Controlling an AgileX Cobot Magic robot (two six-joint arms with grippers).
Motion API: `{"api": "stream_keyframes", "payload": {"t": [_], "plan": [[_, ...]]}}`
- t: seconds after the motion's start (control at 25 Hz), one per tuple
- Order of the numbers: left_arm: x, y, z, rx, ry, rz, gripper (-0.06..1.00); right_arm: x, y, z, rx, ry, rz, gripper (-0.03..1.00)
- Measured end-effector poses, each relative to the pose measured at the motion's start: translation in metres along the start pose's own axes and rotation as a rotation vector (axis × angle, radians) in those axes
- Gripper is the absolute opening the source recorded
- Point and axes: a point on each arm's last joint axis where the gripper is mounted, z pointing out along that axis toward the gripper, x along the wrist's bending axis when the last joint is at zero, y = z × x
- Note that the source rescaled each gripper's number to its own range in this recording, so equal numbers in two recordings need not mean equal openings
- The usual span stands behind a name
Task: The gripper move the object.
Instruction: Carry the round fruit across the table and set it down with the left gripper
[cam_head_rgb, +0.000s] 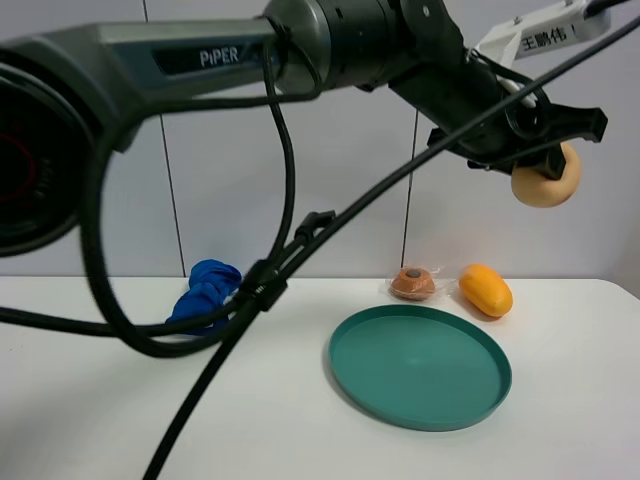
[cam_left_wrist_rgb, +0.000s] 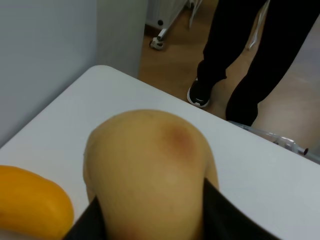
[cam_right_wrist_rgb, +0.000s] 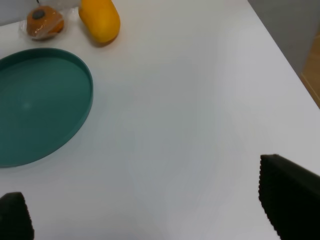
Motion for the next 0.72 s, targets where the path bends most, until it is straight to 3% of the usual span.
{"api": "stream_keyframes", "payload": {"t": [0.44,0.72], "plan": [[-0.015,-0.087,0.073,0.080,-0.056,-0.114,0.00,0.000,0.000,0.000,0.000,0.000,0.000,1.00],[-0.011,-0.113,0.092,0.056,-0.032,-0.130,0.00,0.000,0.000,0.000,0.000,0.000,0.000,1.00]]}}
